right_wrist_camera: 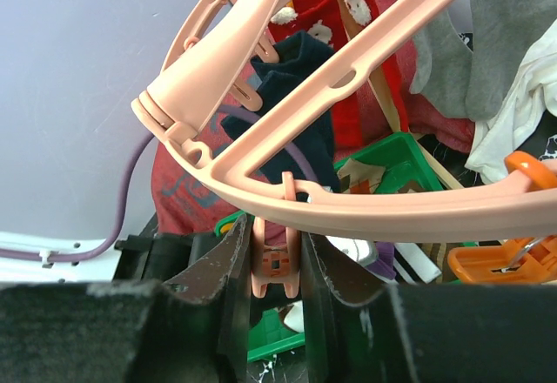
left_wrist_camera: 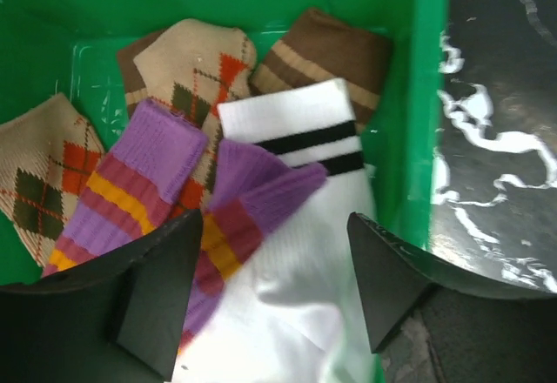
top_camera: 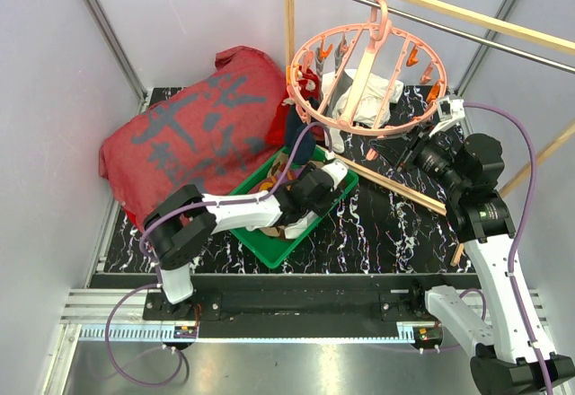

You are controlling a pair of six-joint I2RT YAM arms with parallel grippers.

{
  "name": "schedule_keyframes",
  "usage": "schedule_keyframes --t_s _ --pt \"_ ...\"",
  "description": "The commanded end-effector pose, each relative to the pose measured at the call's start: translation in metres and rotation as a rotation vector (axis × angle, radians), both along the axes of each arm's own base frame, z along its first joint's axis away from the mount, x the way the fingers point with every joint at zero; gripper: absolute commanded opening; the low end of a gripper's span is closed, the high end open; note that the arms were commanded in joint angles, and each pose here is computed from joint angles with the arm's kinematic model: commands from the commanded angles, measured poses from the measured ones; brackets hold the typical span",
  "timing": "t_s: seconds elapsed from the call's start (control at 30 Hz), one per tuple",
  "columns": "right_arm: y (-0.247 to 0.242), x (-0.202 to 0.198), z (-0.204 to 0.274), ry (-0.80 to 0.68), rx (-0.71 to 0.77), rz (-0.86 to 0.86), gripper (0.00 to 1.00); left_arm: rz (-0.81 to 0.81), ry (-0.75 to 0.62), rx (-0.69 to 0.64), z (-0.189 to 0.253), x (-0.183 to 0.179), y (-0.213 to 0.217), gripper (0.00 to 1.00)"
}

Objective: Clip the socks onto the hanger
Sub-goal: Pick up the sock from the bin.

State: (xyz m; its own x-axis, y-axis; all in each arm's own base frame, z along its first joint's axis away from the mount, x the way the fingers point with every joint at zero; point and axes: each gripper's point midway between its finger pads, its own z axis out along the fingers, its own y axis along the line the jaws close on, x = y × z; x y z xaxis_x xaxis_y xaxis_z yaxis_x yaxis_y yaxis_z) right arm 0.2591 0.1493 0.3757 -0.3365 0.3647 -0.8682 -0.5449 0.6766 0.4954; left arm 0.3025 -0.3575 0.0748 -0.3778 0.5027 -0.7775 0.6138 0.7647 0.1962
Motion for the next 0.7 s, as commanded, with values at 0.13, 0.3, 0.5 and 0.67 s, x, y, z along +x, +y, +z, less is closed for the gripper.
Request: schedule_keyframes --t_s 0.13,0.3,0.5,0.67 --pt "0.0 -0.002 -0.008 0.015 -0.013 -0.004 0.14 -0.055 0.051 -0.019 0.009 0.017 -0.001 0.67" --pt "0.0 -0.001 -0.009 0.019 -0.015 -0.003 0.15 -0.118 0.107 0.015 -0.002 0.01 -0.004 0.6" --pt "-0.001 -0.001 -0.012 0.023 -0.018 -0.005 0.15 -0.169 0.162 0.046 -0.012 0.004 -0.01 0.6" --pt "-0.001 0.0 -0.013 0.024 -0.019 -0.005 0.15 -0.168 0.157 0.055 -0.004 0.005 -0.009 0.44"
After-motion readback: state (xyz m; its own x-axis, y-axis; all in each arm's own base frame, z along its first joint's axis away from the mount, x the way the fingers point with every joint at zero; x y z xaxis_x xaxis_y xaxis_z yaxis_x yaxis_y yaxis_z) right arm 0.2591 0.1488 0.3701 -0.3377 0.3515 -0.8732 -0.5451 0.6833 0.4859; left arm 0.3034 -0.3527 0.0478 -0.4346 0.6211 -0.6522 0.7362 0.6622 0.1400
